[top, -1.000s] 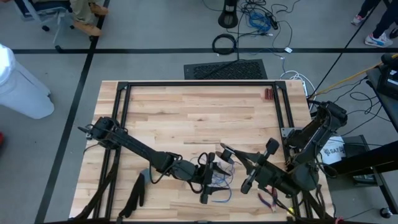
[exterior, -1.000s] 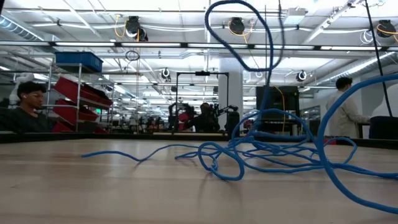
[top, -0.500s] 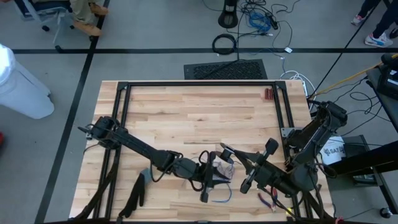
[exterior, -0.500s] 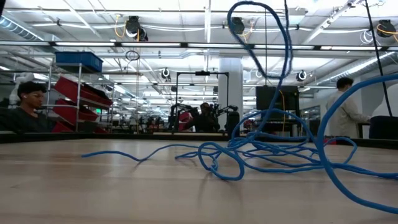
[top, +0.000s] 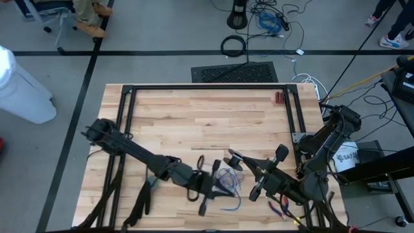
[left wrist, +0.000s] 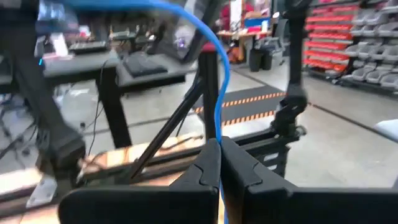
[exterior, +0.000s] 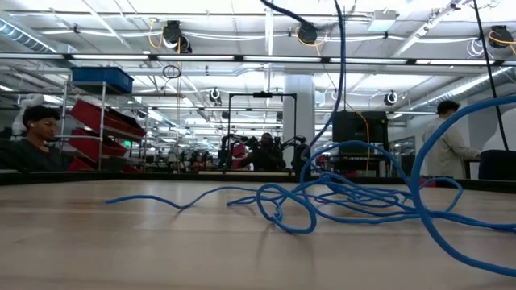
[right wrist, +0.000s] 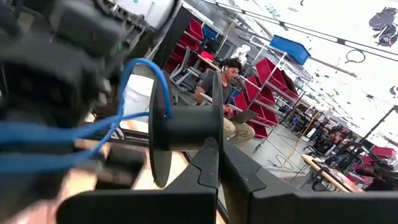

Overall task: Coil cords
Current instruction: Coil the blue wire onto the black spool

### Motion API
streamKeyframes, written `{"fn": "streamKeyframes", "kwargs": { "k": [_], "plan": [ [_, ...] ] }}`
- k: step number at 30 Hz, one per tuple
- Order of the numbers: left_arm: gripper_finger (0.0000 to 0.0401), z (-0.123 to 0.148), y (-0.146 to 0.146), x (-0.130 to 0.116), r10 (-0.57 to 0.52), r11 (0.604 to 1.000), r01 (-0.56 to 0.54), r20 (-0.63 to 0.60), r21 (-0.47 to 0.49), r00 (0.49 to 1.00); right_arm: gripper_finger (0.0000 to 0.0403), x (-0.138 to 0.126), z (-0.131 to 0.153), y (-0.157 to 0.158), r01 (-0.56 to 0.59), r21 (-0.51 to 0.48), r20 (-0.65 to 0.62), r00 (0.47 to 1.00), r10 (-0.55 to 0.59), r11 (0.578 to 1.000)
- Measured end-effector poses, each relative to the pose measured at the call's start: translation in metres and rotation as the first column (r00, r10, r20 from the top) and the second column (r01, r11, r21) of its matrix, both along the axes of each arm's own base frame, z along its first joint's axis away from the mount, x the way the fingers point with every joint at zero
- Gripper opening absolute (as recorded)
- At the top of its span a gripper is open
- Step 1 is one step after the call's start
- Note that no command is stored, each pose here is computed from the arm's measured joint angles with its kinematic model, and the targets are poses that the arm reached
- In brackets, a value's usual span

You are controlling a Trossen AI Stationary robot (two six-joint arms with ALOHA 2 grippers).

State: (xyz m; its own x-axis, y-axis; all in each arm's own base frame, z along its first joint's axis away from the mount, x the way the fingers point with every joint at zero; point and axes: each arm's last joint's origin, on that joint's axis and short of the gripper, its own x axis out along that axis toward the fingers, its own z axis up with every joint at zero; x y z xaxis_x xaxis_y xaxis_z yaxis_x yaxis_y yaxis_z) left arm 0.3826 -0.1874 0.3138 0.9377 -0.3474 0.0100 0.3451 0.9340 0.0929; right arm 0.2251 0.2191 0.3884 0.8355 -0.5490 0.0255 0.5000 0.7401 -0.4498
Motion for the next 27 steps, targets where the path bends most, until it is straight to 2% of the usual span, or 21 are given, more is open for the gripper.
{"fn": "streamKeyframes", "kwargs": {
  "k": [7, 13, 16, 18, 20, 23, 25, 27],
  "plan": [
    [0.0002, 0.029, -0.018, -0.033, 0.040, 0.997, -0.043, 0.048, 0.064, 0.998, 0.0000, 0.002, -0.006, 0.000, 0.003, 0.003, -0.011, 1.000, -0.003, 1.000],
    [0.0001, 0.049, -0.031, -0.061, 0.147, 0.981, -0.157, 0.091, 0.115, 0.985, 0.0000, 0.002, -0.009, 0.000, -0.009, 0.026, -0.002, 1.000, 0.009, 1.000],
    [0.0001, 0.056, -0.036, -0.074, 0.237, 0.955, -0.251, 0.105, 0.157, 0.966, 0.0000, -0.001, -0.009, 0.004, -0.042, 0.032, 0.004, 0.999, 0.042, 0.999],
    [0.0001, 0.061, -0.038, -0.085, 0.327, 0.920, -0.345, 0.118, 0.188, 0.938, 0.0000, -0.003, -0.009, 0.007, -0.062, 0.035, 0.008, 0.998, 0.062, 0.997],
    [0.0001, 0.065, -0.039, -0.093, 0.437, 0.864, -0.455, 0.129, 0.215, 0.890, 0.0000, -0.005, -0.008, 0.009, -0.085, 0.037, 0.011, 0.996, 0.085, 0.996],
    [0.0001, 0.065, -0.040, -0.101, 0.599, 0.745, -0.611, 0.133, 0.267, 0.789, 0.0000, -0.007, -0.007, 0.012, -0.136, 0.055, 0.033, 0.990, 0.134, 0.989],
    [0.0001, 0.064, -0.039, -0.103, 0.671, 0.674, -0.675, 0.134, 0.301, 0.729, 0.0000, -0.008, -0.004, 0.014, -0.189, 0.069, 0.057, 0.981, 0.186, 0.980],
    [0.0001, 0.063, -0.037, -0.102, 0.699, 0.639, -0.696, 0.132, 0.326, 0.703, 0.0000, -0.008, -0.002, 0.016, -0.240, 0.077, 0.077, 0.969, 0.234, 0.968]
  ]
}}
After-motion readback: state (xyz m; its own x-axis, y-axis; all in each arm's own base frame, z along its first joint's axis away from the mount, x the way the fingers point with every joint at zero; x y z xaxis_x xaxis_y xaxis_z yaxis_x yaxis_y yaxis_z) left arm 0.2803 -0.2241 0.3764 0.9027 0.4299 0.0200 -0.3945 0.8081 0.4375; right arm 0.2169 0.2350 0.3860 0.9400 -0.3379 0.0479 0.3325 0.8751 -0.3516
